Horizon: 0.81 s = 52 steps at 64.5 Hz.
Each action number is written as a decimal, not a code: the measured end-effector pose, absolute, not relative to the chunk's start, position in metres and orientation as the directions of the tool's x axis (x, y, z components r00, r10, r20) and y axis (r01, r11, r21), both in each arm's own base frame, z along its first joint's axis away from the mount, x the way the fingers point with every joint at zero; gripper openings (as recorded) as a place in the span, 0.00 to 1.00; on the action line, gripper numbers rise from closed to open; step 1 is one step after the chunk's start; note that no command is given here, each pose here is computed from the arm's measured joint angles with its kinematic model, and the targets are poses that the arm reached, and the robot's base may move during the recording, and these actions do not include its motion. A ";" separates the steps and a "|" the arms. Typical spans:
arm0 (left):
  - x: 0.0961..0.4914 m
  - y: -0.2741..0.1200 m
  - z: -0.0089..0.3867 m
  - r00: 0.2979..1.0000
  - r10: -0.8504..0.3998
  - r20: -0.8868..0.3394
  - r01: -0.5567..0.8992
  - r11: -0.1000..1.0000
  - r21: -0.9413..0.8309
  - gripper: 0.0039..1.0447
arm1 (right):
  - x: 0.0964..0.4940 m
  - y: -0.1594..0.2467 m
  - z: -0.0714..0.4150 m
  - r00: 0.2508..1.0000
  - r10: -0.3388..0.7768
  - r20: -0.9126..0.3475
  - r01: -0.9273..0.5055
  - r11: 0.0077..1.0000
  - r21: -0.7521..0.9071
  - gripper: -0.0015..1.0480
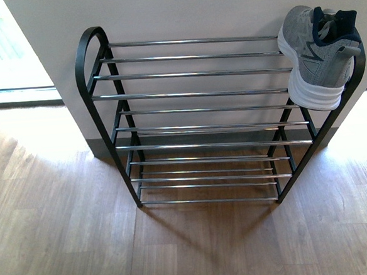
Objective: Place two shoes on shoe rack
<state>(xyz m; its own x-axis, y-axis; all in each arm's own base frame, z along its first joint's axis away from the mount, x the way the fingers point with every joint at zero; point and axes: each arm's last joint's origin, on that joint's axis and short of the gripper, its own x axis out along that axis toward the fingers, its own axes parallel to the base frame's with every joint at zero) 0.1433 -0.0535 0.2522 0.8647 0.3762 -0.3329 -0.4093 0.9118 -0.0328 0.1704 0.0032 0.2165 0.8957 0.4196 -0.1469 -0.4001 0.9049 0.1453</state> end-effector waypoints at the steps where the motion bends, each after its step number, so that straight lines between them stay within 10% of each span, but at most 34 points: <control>1: 0.143 -0.053 0.252 0.865 0.376 -0.333 -0.409 0.912 -0.033 0.01 | 0.169 0.002 0.216 0.896 0.420 -0.144 -0.400 0.904 0.149 0.91; 12: 0.143 -0.053 0.252 0.865 0.376 -0.333 -0.409 0.912 -0.033 0.01 | 0.165 -0.001 0.215 0.920 0.373 -0.118 -0.353 0.922 0.161 0.89; 24: 0.143 -0.053 0.252 0.864 0.377 -0.332 -0.410 0.911 -0.033 0.01 | 0.154 -0.001 0.204 1.000 0.005 -0.005 -0.005 1.000 0.027 0.60; 46: 0.143 -0.053 0.252 0.864 0.377 -0.333 -0.410 0.912 -0.033 0.01 | 0.135 0.000 0.184 1.000 -0.003 -0.009 0.003 1.000 0.004 0.01; 52: 0.143 -0.053 0.252 0.865 0.376 -0.333 -0.409 0.912 -0.033 0.01 | 0.131 0.000 0.182 1.000 -0.004 -0.007 0.004 1.000 0.003 0.02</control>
<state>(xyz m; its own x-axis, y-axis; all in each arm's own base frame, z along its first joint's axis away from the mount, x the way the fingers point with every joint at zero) 0.1433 -0.0535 0.2522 0.8647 0.3762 -0.3329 -0.4093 0.9118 -0.0328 0.1314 -0.0005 0.1819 1.0000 -0.0038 -0.0071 0.0038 1.0000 0.0032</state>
